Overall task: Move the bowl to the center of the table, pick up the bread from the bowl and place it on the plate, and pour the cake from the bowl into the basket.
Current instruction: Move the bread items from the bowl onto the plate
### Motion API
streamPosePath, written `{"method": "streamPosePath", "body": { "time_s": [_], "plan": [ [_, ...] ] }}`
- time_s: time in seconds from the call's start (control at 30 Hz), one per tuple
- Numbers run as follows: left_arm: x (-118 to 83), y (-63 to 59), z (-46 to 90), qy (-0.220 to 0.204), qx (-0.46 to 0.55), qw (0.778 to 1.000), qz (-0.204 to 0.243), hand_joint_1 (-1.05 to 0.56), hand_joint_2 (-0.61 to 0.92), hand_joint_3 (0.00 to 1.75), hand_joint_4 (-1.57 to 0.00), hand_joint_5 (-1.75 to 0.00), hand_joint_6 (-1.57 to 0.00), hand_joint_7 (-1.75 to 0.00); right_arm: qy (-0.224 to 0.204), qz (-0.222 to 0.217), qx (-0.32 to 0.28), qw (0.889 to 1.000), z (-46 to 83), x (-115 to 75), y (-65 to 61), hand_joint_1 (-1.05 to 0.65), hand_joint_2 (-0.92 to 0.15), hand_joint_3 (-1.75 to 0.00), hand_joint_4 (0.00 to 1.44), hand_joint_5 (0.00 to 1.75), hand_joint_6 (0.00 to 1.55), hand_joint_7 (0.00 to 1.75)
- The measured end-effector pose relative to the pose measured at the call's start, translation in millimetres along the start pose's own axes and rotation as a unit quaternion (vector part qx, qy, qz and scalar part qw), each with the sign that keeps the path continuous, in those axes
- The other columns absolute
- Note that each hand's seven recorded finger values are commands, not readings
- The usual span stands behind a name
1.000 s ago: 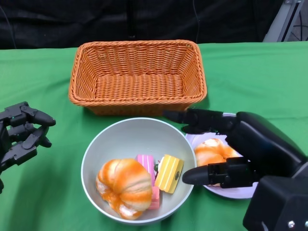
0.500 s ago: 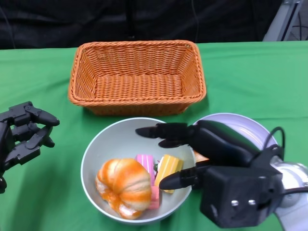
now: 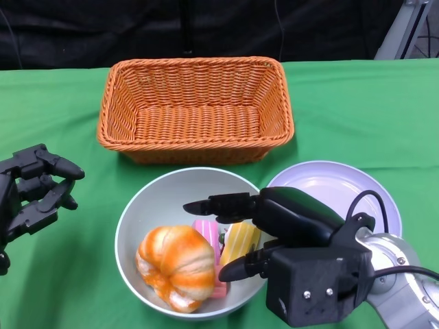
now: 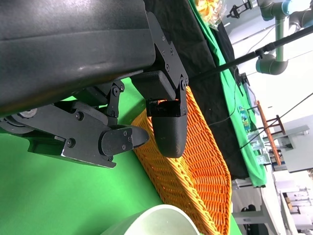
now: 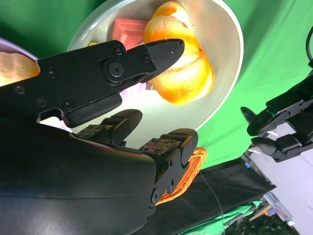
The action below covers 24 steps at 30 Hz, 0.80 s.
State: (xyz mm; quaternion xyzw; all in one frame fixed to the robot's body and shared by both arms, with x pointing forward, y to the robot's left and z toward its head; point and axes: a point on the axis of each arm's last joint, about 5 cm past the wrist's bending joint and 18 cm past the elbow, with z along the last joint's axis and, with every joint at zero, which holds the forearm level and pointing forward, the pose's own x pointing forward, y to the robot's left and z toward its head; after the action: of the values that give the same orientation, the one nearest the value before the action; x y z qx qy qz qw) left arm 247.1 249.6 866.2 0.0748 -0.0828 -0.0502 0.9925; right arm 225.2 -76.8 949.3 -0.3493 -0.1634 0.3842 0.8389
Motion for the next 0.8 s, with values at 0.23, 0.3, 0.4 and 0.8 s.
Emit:
{"method": "streamPosePath", "body": {
  "time_s": [0.23, 0.3, 0.4, 0.8],
  "plan": [
    [0, 0.1, 0.0, 0.000, 0.000, 1.000, 0.000, -0.03, 0.89, 0.50, -0.76, -1.48, -0.80, -1.10, -0.006, 0.006, -0.001, 1.000, 0.8, 3.3, 1.3, -0.71, -0.92, -0.04, 0.59, 0.02, 0.41, 0.00],
    [0, 0.1, 0.0, 0.000, 0.000, 1.000, 0.000, -0.04, 0.89, 0.49, -0.76, -1.47, -0.80, -1.08, -0.007, 0.011, -0.001, 1.000, -0.4, 3.8, 2.9, -0.71, -0.92, -0.04, 0.59, 0.02, 0.41, 0.00],
    [0, 0.1, 0.0, 0.000, 0.000, 1.000, 0.000, -0.04, 0.90, 0.48, -0.76, -1.46, -0.81, -1.08, -0.010, 0.013, -0.002, 1.000, -0.7, 3.9, 3.4, -0.71, -0.92, -0.04, 0.59, 0.02, 0.41, 0.00],
    [0, -0.2, -0.2, 0.001, 0.001, 1.000, 0.002, -0.06, 0.90, 0.46, -0.70, -1.52, -0.79, -1.12, -0.016, 0.047, -0.005, 0.999, 4.6, 11.8, 4.1, -0.72, -0.92, -0.06, 0.43, 0.00, 0.31, 0.00]
  ]
}}
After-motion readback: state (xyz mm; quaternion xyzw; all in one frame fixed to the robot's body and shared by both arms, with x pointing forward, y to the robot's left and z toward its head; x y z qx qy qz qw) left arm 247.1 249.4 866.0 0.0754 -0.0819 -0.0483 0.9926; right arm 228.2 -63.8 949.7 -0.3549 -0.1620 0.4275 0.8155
